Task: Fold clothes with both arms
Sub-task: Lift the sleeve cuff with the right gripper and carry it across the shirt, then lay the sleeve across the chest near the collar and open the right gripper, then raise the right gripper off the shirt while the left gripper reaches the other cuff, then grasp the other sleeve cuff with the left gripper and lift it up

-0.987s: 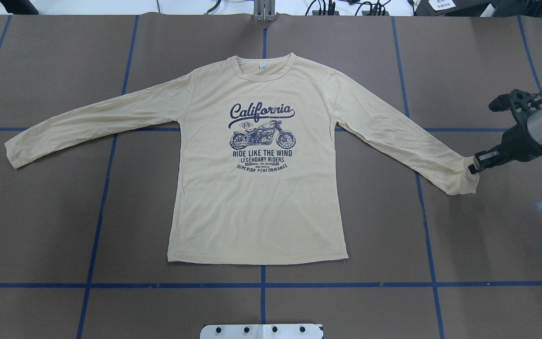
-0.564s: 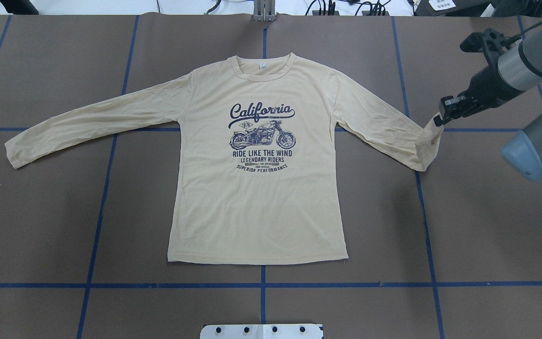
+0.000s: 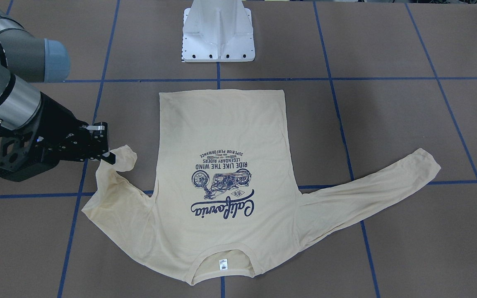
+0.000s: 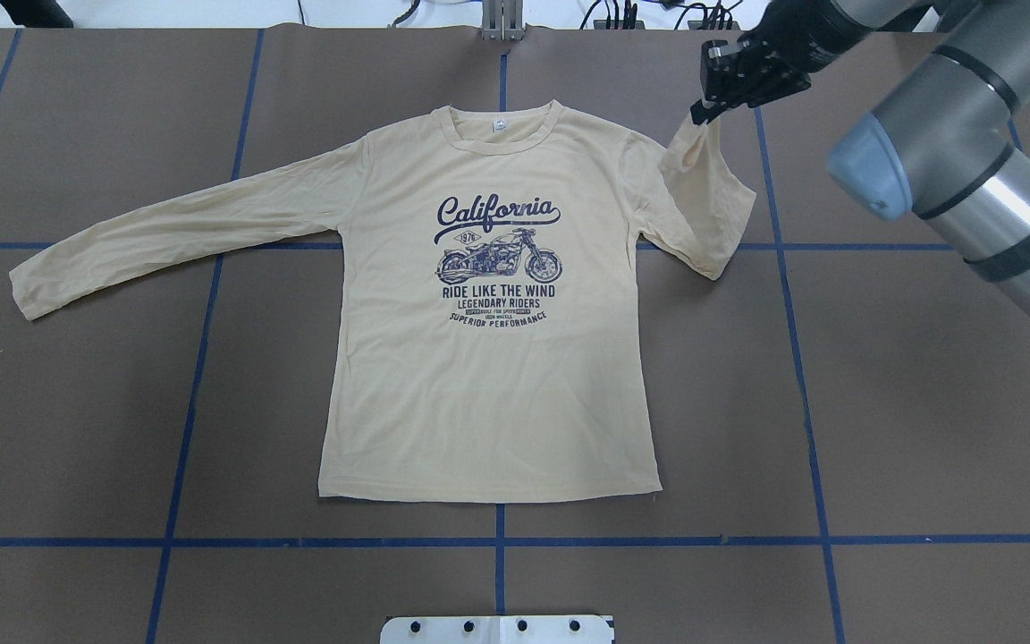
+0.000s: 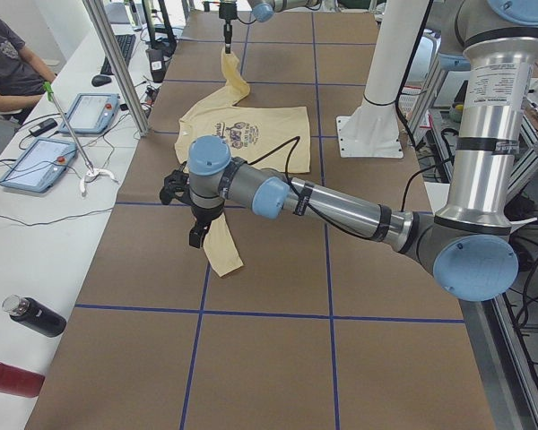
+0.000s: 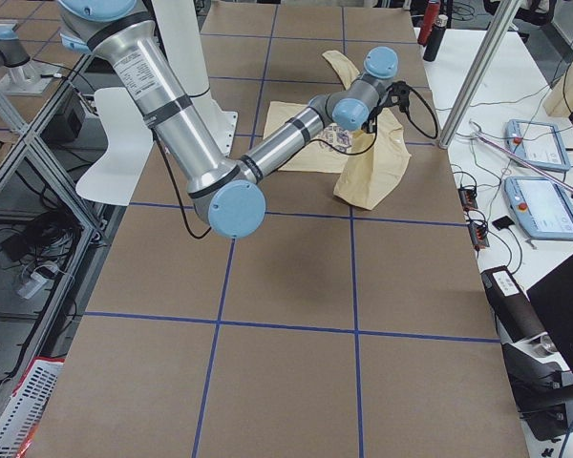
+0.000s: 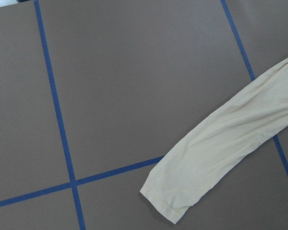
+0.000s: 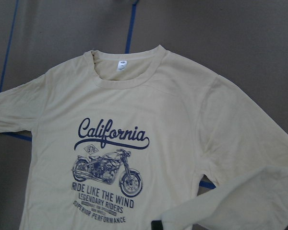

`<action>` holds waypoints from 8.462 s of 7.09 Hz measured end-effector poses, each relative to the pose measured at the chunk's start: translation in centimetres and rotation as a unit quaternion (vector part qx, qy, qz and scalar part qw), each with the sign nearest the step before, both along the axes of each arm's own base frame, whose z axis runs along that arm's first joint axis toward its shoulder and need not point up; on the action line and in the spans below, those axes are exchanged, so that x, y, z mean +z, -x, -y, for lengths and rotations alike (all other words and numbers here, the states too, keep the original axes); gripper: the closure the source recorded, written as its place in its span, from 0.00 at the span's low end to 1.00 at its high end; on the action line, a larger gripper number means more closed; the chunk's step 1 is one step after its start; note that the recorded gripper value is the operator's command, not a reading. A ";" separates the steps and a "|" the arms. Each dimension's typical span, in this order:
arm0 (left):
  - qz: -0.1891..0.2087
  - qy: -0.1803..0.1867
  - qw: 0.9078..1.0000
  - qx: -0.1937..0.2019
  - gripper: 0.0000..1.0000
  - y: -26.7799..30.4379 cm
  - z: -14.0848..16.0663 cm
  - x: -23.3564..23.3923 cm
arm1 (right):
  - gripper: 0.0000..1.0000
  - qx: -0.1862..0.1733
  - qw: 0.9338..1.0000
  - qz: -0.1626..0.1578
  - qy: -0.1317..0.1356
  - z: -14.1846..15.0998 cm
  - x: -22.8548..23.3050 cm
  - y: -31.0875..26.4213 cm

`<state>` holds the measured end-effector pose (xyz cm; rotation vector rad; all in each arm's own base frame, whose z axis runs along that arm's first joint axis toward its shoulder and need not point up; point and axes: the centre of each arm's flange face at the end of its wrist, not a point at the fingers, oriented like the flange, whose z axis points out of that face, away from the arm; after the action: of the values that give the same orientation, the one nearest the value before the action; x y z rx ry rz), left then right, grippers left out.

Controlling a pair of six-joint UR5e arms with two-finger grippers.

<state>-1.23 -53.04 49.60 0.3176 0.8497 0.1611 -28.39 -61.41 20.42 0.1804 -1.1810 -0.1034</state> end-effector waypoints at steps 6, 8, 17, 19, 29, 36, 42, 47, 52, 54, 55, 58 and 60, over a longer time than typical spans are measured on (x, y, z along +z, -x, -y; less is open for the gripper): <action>0.002 0.009 1.000 -0.001 0.00 0.1 0.4 0.9 | 1.00 -0.024 0.997 0.029 -0.067 5.8 -16.2 11.5; 0.002 0.014 1.000 -0.001 0.00 0.0 0.7 1.4 | 1.00 -0.026 0.997 0.016 -0.070 4.8 -15.6 15.2; 0.000 0.029 1.000 -0.011 0.00 -0.6 6.0 0.8 | 0.83 0.038 0.990 -0.066 -0.121 2.5 -15.8 34.1; -0.001 0.029 0.999 -0.014 0.00 -0.6 6.5 0.4 | 0.01 0.067 0.985 -0.071 -0.141 1.9 -17.3 35.4; -0.041 0.069 0.994 -0.076 0.00 -4.5 3.3 1.9 | 0.00 0.081 0.987 -0.140 -0.017 -2.8 -15.0 28.5; -0.014 0.080 0.984 -0.156 0.01 -18.0 -2.5 11.2 | 0.00 0.027 0.979 -0.194 0.061 -2.8 -2.7 15.1; 0.024 0.071 0.986 -0.150 0.17 -21.7 -3.5 15.6 | 0.00 0.003 0.976 -0.215 0.044 -4.9 0.0 8.7; 0.026 0.073 0.987 -0.140 0.59 -22.9 -4.0 15.7 | 0.00 0.004 0.976 -0.212 0.042 -5.0 0.1 8.4; 0.022 0.072 0.987 -0.139 1.00 -23.1 -3.9 15.2 | 0.00 0.008 0.977 -0.211 0.043 -4.7 0.1 7.8; 0.016 0.070 0.988 -0.136 1.00 -23.2 -3.8 14.5 | 0.00 0.008 0.977 -0.211 0.043 -4.6 0.1 7.7; 0.007 0.069 0.989 -0.129 1.00 -23.3 -3.9 13.7 | 0.00 0.009 0.976 -0.211 0.044 -4.6 0.1 7.6; -0.078 0.079 0.990 -0.087 1.00 -21.5 -1.8 6.9 | 0.00 0.012 0.975 -0.216 0.051 -4.0 1.7 6.2; -0.124 0.096 0.984 -0.078 1.00 -19.4 1.7 1.9 | 0.00 0.008 0.973 -0.224 0.055 -3.9 3.9 5.2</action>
<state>18.15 -54.72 51.52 0.2238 1.0746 -0.1101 -33.59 -57.52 24.28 0.0620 -0.7321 -0.0600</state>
